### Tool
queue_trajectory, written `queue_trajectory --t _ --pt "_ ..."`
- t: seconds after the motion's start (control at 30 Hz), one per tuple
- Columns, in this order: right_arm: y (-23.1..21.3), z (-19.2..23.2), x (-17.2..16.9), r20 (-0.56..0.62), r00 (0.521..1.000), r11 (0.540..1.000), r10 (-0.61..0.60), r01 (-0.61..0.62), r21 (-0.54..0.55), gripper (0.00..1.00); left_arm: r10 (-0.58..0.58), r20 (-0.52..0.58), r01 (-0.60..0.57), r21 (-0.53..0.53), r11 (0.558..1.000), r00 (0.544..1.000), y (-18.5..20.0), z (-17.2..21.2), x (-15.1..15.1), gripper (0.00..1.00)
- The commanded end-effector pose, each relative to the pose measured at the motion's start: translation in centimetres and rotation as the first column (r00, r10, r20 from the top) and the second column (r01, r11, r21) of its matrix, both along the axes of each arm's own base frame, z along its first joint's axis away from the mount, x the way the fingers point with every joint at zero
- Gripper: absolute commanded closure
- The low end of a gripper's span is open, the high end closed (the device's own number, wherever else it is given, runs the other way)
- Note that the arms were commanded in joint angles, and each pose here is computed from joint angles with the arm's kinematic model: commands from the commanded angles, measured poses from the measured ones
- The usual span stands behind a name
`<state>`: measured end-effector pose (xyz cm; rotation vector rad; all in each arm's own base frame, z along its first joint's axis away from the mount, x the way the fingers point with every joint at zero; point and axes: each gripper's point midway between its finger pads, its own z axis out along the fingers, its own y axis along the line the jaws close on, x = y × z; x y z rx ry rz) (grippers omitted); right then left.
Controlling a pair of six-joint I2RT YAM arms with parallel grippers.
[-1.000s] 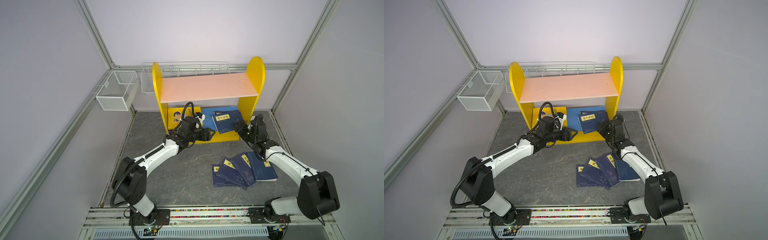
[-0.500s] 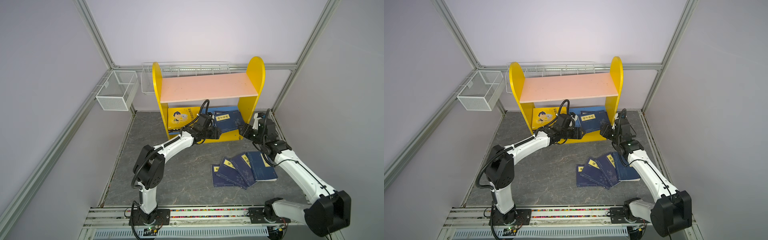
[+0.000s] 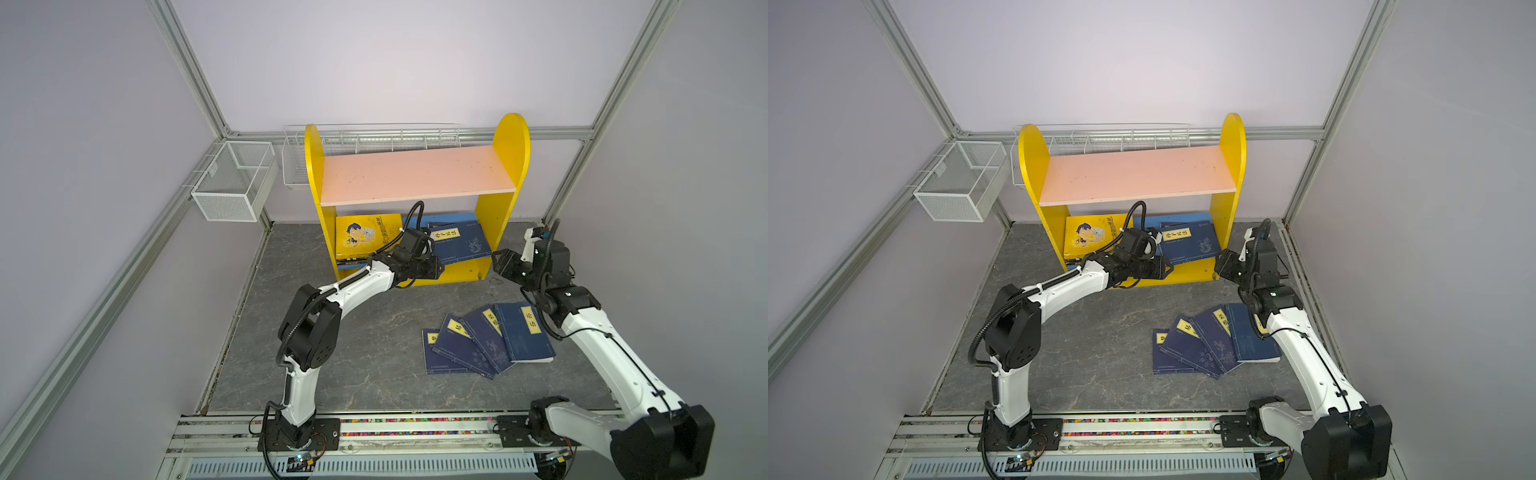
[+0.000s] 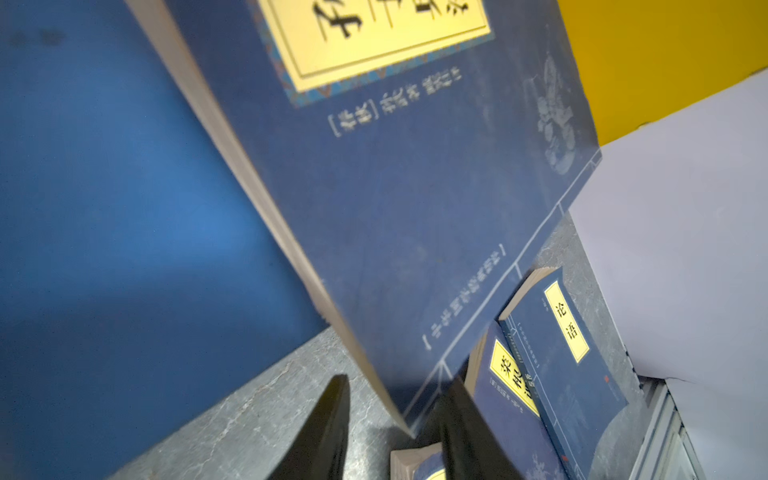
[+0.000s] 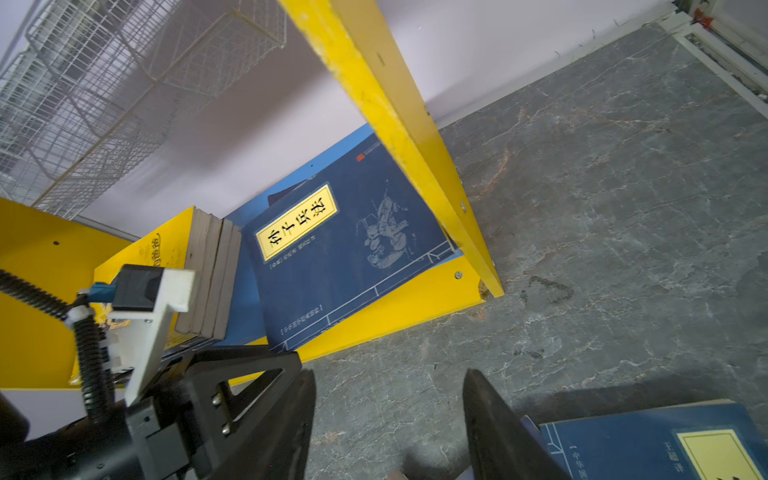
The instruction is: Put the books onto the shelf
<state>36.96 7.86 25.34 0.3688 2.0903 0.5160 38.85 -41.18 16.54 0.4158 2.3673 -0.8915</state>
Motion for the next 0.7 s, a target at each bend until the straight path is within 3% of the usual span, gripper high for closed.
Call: queue_trajectory --t 0.0,0.67 --pt "-0.4 -0.7 -0.6 -0.012 1.0 1.0 0.007 -0.007 -0.017 0.4 -0.004 0.028 0.005 -0.028 1.0 1.0 -0.8 1.7 0.8 0.66" --pt "-0.9 -0.7 -0.9 -0.011 1.0 0.999 0.001 -0.002 -0.038 0.39 -0.004 0.081 -0.001 0.057 0.998 0.997 -1.0 3.3 2.6 0.68"
